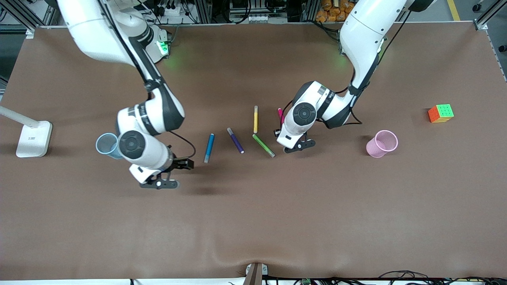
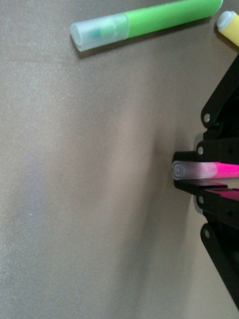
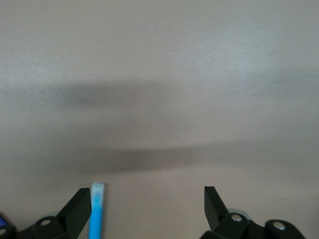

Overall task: Place pink and blue markers in matching cups
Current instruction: 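Lift the pink marker over the pink cup while the right gripper grasps the blue marker, then drop the pink marker into the pink cup while the right gripper carries the blue marker, then release the blue marker into the blue cup and raise both grippers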

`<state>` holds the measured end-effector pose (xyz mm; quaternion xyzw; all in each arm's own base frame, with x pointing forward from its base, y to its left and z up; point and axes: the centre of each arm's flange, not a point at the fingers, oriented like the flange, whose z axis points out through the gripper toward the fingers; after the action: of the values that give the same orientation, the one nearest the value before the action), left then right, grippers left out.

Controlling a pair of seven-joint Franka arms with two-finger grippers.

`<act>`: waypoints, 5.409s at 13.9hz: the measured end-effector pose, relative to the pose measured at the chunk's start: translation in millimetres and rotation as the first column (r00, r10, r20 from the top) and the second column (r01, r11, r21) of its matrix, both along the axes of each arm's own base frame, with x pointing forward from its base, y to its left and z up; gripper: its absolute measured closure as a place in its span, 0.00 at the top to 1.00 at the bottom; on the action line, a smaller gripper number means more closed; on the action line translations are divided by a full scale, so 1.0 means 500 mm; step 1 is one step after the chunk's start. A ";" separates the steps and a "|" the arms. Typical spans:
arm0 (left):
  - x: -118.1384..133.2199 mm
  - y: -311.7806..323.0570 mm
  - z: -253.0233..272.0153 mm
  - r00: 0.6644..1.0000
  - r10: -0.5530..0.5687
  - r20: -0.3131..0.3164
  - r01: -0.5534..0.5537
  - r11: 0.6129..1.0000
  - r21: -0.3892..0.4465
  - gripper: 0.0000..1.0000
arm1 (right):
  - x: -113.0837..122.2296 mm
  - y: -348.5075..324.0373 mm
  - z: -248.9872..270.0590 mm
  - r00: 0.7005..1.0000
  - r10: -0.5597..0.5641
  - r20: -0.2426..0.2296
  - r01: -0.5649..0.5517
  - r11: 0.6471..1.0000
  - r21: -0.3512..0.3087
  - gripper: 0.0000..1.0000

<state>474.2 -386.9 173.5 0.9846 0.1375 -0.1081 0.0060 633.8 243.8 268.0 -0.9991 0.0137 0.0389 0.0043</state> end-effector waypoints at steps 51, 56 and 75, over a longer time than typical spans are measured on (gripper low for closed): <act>0.132 0.704 0.262 0.742 -0.491 0.458 0.464 0.868 0.178 0.39 | -0.051 -0.627 0.177 0.468 0.685 0.558 -0.884 0.371 0.286 0.17; 0.168 0.704 0.328 0.786 -0.495 0.370 0.474 0.867 0.153 0.89 | -0.114 -0.701 0.107 0.408 0.676 0.613 -0.913 0.282 0.296 0.17; 0.229 0.614 0.858 0.844 -0.478 0.243 0.471 0.878 0.088 1.00 | -0.105 -0.689 0.116 0.540 0.612 0.577 -0.841 0.419 0.343 1.00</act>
<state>588.6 -79.9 602.3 0.9935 -0.1106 0.0241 -0.0152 581.3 -100.7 326.0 -0.8328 -0.4433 -0.1471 0.2971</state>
